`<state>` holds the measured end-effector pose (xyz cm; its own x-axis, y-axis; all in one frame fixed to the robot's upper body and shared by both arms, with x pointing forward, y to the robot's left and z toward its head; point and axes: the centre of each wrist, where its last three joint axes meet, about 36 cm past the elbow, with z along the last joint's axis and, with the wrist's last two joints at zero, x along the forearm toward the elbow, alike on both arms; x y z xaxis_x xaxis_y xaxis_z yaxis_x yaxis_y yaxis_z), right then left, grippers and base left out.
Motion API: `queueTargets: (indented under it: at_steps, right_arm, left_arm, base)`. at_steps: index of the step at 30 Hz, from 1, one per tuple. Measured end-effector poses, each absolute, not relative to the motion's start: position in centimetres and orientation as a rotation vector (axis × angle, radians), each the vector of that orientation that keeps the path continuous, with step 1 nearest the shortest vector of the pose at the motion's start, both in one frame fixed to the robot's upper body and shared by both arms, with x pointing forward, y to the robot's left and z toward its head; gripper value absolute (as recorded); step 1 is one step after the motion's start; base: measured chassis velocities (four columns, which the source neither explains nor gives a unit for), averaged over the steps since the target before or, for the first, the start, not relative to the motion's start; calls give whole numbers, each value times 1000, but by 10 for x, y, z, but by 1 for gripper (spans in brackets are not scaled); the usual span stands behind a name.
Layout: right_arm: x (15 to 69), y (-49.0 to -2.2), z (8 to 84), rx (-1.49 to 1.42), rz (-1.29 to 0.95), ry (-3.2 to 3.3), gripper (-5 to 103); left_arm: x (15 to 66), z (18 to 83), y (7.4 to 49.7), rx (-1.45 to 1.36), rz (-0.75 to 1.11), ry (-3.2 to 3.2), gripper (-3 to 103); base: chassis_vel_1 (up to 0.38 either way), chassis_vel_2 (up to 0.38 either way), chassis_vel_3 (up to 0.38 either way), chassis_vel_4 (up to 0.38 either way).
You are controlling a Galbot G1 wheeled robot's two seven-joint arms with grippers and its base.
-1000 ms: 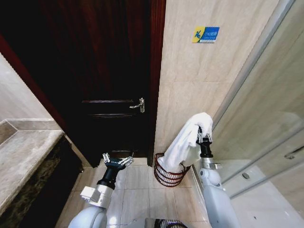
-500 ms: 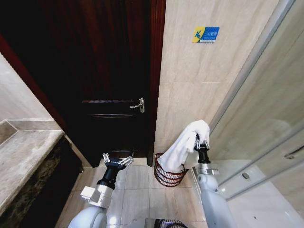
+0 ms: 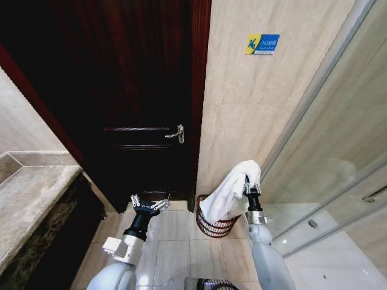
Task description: Discard the used towel into the hamper.
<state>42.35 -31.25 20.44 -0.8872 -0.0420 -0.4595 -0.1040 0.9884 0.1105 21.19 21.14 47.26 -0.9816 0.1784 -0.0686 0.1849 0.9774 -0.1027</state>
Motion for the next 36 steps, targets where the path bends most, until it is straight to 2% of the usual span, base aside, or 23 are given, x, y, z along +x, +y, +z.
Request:
queueTargets:
  at_steps: [36]
  right_arm:
    - [443,-326,125,-186,255,2903,20]
  left_arm:
    - [212,473,211,282,-168,3065,100]
  base:
    - [0,0,0,0]
